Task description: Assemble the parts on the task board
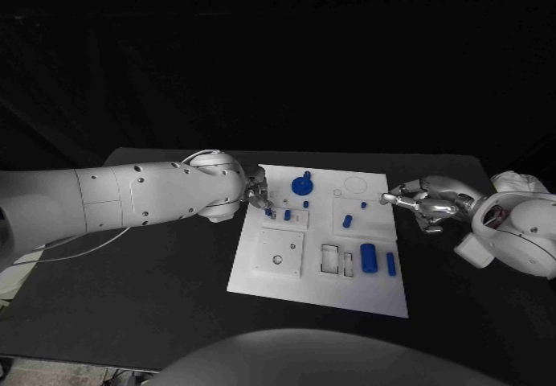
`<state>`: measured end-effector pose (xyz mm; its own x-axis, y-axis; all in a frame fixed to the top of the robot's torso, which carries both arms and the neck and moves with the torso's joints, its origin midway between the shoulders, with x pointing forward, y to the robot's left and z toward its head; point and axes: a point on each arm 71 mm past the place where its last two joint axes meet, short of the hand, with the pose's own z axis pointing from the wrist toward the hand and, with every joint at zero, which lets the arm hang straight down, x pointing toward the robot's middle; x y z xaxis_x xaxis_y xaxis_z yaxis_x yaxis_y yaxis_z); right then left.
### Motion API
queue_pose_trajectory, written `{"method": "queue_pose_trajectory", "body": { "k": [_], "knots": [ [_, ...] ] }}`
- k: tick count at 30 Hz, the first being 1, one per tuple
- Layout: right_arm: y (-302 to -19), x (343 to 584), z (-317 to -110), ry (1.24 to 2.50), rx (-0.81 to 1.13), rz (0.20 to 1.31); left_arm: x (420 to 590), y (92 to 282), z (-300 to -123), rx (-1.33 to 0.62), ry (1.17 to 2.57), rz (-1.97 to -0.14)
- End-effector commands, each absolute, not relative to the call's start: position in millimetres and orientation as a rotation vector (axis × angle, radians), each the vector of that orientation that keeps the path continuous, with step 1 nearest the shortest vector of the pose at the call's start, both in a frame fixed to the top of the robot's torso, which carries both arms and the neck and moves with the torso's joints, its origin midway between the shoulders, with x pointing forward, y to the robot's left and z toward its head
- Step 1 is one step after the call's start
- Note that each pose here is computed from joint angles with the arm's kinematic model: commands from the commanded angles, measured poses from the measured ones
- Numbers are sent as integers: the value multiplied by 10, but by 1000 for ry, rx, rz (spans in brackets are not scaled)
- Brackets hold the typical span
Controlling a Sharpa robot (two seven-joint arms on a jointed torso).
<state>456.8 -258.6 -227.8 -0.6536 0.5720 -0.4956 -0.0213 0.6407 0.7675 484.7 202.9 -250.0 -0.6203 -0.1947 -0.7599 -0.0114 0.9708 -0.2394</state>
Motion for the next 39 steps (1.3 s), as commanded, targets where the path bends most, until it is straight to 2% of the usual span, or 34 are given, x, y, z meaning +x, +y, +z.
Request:
{"method": "queue_pose_trajectory", "body": {
  "k": [1, 39],
  "knots": [
    [-2582, 4562, -2283, 2095, 420, 1005, 4856, 2021, -2485, -155, 2198, -264],
    [-2579, 4554, -2310, 2095, 422, 1008, 4827, 1962, -2555, -146, 2218, -270]
  ]
}}
